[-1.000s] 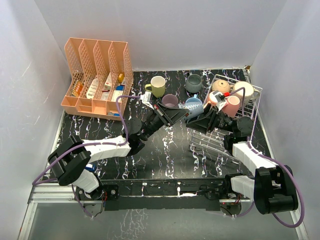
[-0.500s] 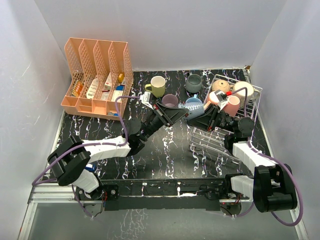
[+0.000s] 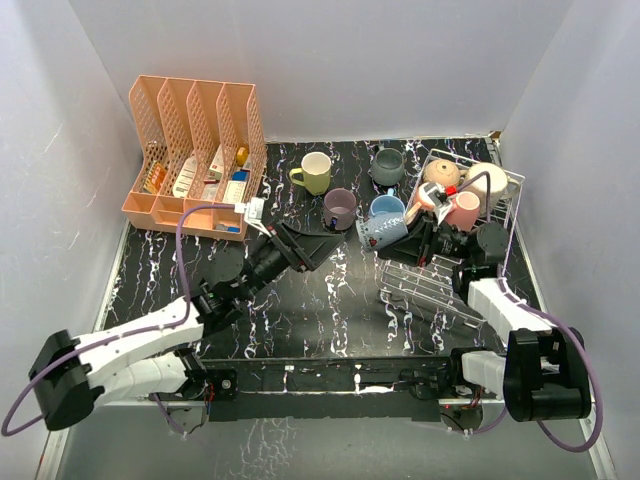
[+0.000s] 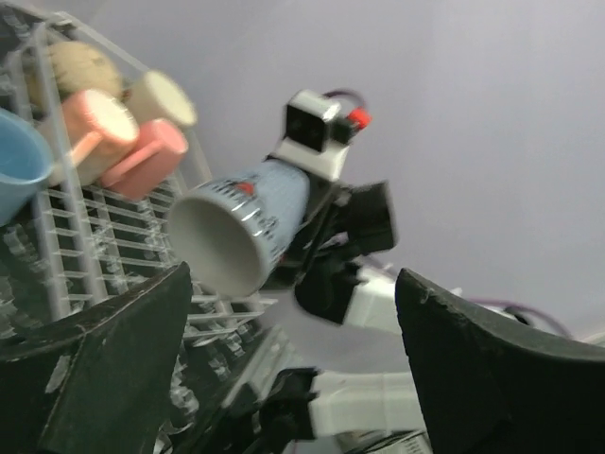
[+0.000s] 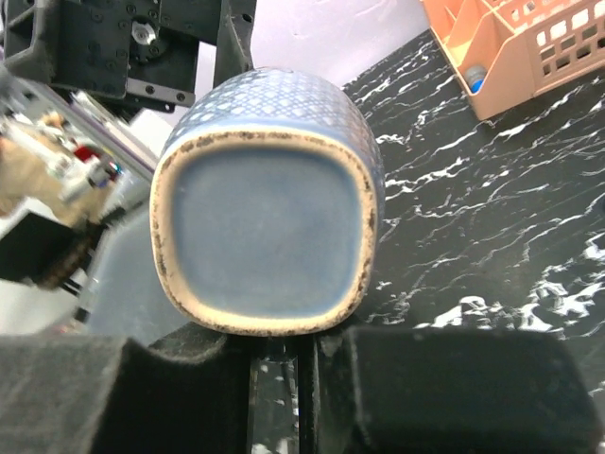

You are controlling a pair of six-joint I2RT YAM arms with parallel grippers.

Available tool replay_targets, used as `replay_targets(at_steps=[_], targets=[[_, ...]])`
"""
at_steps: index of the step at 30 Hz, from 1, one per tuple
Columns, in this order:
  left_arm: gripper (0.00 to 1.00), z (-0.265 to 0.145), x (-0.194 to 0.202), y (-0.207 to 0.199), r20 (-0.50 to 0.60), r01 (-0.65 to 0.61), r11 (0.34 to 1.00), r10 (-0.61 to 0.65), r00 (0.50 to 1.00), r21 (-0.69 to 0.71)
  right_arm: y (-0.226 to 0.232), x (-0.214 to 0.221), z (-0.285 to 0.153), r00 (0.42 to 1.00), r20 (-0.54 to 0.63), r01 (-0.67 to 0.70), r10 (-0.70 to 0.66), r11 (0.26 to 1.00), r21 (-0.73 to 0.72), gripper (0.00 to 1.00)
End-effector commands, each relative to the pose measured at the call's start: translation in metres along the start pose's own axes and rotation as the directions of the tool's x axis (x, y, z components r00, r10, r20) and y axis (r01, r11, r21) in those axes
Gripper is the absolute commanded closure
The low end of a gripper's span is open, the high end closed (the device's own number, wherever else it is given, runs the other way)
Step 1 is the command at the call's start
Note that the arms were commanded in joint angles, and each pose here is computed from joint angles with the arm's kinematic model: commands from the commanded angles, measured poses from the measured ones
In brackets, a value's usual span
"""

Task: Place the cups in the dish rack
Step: Turn the cup upside down in the dish rack.

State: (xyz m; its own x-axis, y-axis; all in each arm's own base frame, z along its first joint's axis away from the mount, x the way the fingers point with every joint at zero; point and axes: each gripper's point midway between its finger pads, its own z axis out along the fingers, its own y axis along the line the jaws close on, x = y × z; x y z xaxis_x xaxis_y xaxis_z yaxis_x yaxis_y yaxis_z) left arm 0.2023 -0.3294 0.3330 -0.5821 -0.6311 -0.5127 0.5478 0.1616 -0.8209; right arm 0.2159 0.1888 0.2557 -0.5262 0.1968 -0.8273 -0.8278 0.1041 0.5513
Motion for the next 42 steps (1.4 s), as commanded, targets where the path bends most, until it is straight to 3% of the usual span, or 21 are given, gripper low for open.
replay_targets(at_steps=[1, 4, 7, 10, 12, 17, 23, 29, 33, 42], targets=[[0.08, -0.038, 0.008, 0.052, -0.202, -0.306, 0.916, 0.259, 0.945, -0.259, 0.005, -0.015, -0.009, 0.934, -0.105, 0.332, -0.34, 0.939, -0.091, 0.92], [0.03, -0.058, -0.012, 0.061, -0.327, -0.511, 0.788, 0.409, 0.852, -0.344, -0.015, -0.024, -0.025, 0.91, -0.123, 0.393, -0.396, 0.918, -0.05, 0.92], [0.03, -0.074, -0.038, 0.078, -0.474, -0.709, 0.585, 0.532, 0.701, -0.393, -0.028, -0.037, -0.038, 0.897, -0.126, 0.431, -0.424, 0.902, 0.032, 0.92], [0.03, -0.085, -0.061, 0.099, -0.605, -0.819, 0.401, 0.552, 0.573, -0.41, -0.043, -0.05, -0.045, 0.888, -0.15, 0.455, -0.435, 0.878, 0.15, 0.92], [0.03, -0.094, -0.075, 0.121, -0.667, -0.845, 0.327, 0.519, 0.534, -0.422, -0.056, -0.058, -0.052, 0.875, -0.208, 0.48, -0.437, 0.843, 0.245, 0.92], [0.03, -0.115, -0.085, 0.172, -0.688, -0.802, 0.376, 0.417, 0.594, -0.465, -0.084, -0.077, -0.09, 0.845, -0.402, 0.525, -0.353, 0.692, 0.495, 0.92], [0.03, -0.138, -0.074, 0.202, -0.673, -0.795, 0.363, 0.425, 0.605, -0.486, -0.092, -0.076, -0.136, 0.822, -0.507, 0.563, -0.258, 0.5, 0.658, 0.92], [0.03, -0.145, -0.065, 0.201, -0.672, -0.787, 0.397, 0.417, 0.613, -0.471, -0.103, -0.074, -0.176, 0.839, -0.524, 0.538, -0.146, 0.356, 0.764, 0.92], [0.03, -0.15, -0.068, 0.201, -0.673, -0.793, 0.376, 0.423, 0.607, -0.479, -0.11, -0.07, -0.206, 0.849, -0.523, 0.523, -0.075, 0.262, 0.811, 0.92], [0.03, -0.154, -0.077, 0.196, -0.656, -0.8, 0.349, 0.458, 0.6, -0.488, -0.128, -0.044, -0.258, 0.879, -0.471, 0.453, 0.068, 0.183, 0.872, 0.92]])
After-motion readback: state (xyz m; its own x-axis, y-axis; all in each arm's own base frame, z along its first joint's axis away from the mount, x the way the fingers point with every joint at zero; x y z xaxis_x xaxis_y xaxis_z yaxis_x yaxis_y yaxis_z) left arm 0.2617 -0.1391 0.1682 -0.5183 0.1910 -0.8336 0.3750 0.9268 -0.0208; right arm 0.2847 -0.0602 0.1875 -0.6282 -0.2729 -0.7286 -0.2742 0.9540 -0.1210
